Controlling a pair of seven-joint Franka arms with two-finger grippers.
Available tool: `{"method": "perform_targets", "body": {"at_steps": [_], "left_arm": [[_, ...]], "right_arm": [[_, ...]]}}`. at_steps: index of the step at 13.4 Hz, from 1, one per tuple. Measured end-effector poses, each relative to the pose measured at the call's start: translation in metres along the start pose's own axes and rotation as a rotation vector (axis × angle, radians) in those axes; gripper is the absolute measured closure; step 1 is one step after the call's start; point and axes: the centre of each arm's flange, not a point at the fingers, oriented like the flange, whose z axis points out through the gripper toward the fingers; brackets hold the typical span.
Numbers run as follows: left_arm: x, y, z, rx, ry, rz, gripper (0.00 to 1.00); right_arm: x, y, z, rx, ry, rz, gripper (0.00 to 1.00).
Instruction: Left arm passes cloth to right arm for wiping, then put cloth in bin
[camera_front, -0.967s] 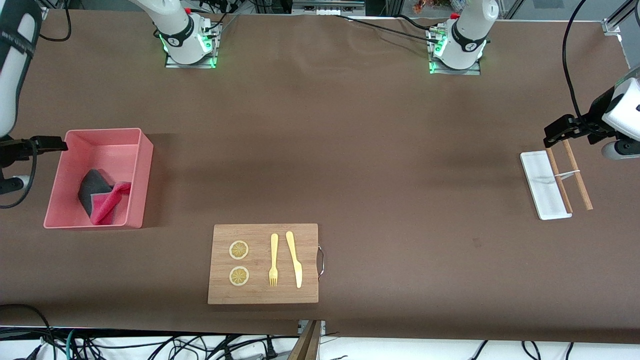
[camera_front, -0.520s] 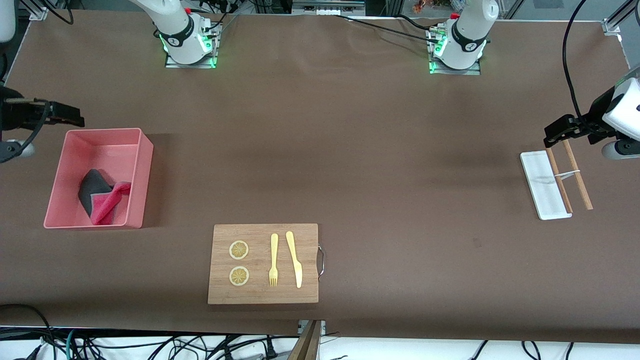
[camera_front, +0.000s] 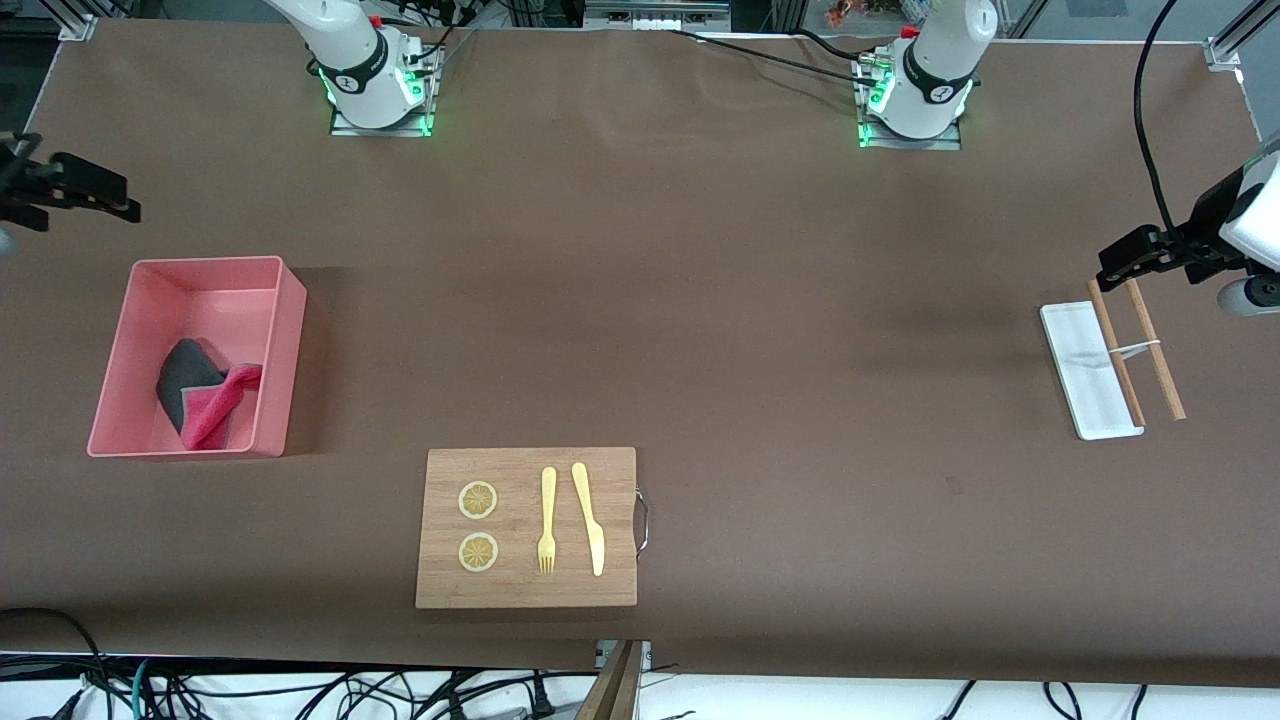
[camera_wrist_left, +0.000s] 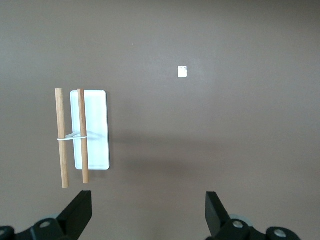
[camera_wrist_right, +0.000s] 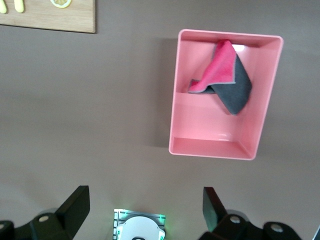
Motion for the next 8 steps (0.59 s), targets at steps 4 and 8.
{"method": "perform_targets", "body": {"at_steps": [4, 8], "left_arm": [[0.0, 0.0, 0.0, 0.0, -0.002, 0.0, 0.0], [0.0, 0.0, -0.003, -0.002, 0.003, -0.001, 0.0]], "right_arm": [[-0.003, -0.019, 0.001, 0.001, -0.002, 0.002, 0.0], [0.003, -0.03, 0.007, -0.005, -0.008, 0.015, 0.0]]}}
